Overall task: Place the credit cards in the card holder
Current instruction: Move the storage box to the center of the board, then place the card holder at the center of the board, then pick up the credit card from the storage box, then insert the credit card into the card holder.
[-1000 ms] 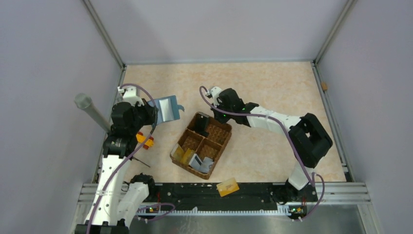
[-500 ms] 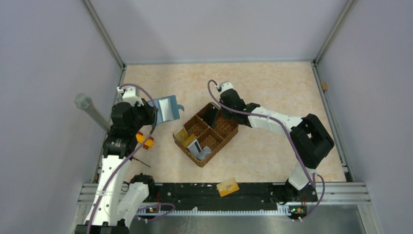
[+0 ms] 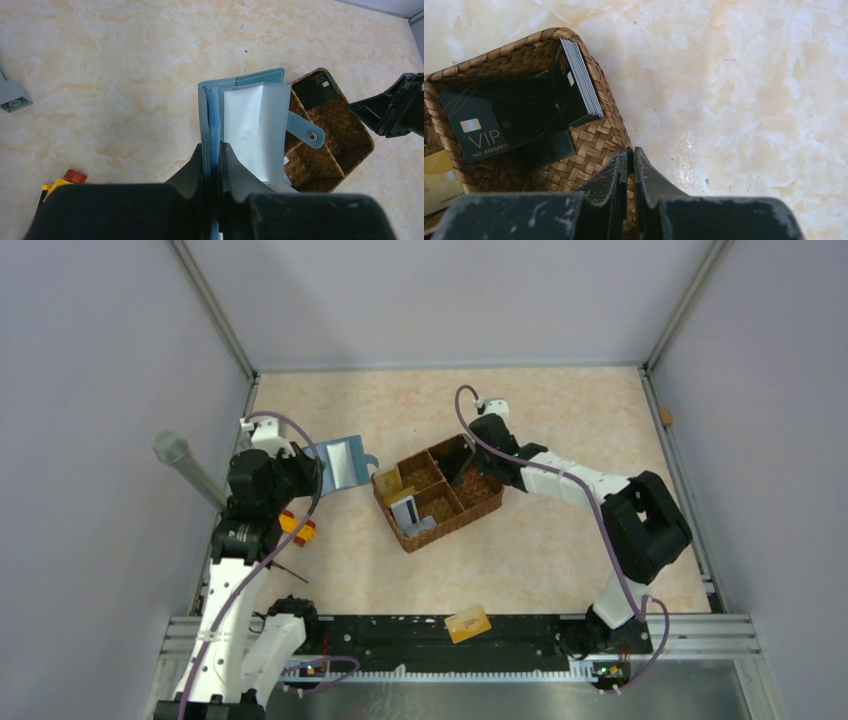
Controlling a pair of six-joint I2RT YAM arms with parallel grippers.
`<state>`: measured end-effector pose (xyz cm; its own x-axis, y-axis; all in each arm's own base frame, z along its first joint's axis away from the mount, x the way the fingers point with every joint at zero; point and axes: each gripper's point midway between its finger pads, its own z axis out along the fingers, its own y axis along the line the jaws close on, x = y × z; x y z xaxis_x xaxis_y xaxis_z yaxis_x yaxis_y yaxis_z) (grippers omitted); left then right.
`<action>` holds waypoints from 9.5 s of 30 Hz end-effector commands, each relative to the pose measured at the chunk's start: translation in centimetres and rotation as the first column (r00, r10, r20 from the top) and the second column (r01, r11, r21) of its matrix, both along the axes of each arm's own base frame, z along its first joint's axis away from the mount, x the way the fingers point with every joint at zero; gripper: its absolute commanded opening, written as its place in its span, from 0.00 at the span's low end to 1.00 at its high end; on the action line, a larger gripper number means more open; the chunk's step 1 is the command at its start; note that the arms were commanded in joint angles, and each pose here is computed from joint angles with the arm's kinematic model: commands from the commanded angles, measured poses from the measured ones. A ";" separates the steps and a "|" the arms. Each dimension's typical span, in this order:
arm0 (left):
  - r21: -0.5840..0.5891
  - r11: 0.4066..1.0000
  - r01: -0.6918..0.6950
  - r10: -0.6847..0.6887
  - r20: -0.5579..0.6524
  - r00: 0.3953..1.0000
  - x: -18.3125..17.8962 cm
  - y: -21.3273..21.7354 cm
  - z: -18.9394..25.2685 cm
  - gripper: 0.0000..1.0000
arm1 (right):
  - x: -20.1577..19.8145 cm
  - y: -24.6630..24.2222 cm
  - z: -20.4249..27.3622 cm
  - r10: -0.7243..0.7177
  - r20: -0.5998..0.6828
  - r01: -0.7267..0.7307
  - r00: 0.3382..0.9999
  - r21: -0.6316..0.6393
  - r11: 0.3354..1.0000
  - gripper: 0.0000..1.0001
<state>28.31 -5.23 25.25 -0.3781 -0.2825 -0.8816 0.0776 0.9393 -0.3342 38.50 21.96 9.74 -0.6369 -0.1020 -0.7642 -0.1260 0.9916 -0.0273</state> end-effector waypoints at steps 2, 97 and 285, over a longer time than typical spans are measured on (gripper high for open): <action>-0.012 1.000 0.002 -0.001 0.067 0.998 0.3 0.0 1.7 0.00 | -1.2 -4.2 -1.8 -0.126 -0.068 0.121 0.990 -0.069 0.990 0.00; -0.322 0.941 0.106 -0.271 -0.525 0.807 -11.1 -12.5 -18.4 0.68 | 5.7 1.5 4.5 0.146 -0.017 -0.147 0.989 -0.135 0.980 0.52; -0.397 0.374 0.838 -0.856 0.199 0.477 -17.4 -19.2 0.2 0.35 | -25.8 13.6 17.0 0.968 0.056 -0.826 0.246 0.535 0.179 0.00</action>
